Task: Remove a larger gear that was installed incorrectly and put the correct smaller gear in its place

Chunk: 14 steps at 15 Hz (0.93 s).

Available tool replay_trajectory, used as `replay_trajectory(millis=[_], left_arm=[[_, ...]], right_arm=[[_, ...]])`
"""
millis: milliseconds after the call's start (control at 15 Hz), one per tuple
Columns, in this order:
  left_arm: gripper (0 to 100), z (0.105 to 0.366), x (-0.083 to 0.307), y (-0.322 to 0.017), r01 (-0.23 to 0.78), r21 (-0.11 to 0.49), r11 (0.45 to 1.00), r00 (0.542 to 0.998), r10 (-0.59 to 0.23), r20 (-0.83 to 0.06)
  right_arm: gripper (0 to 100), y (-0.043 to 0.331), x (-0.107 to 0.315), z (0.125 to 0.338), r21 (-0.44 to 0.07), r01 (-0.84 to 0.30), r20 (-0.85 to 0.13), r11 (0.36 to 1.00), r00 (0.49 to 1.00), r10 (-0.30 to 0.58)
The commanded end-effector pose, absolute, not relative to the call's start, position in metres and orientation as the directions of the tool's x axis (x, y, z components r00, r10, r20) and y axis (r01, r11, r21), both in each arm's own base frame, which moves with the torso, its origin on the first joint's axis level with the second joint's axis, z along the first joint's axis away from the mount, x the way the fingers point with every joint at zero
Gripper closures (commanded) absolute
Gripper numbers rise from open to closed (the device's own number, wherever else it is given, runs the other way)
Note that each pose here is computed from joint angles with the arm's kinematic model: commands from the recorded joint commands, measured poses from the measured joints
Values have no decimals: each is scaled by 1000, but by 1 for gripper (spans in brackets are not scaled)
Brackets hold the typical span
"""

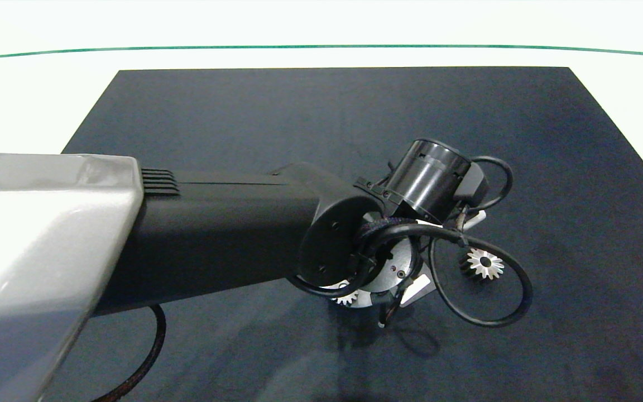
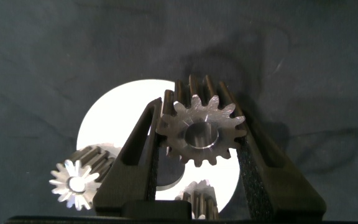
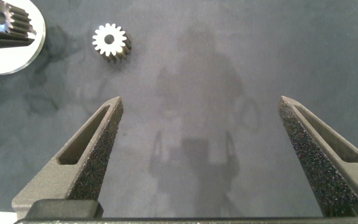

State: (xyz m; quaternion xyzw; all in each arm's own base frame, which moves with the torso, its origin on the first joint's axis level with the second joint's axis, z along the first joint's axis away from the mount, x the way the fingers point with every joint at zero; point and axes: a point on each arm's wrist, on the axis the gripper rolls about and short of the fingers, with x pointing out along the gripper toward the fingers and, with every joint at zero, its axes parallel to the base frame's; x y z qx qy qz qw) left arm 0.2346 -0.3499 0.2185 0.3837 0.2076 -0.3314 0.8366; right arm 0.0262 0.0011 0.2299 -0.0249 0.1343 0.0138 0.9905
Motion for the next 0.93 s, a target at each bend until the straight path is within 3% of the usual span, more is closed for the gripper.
replay_trajectory(millis=[67,933], left_arm=[[78,224,234,-350,709,507,491,701,-403,-589],[78,214,247,-346,701,510,498,704,-369,-607]], right_arm=[[0,1,26,230,-47,-34,-268,998,963,21],[0,1,25,230,-45,-37,-263,998,964,24]])
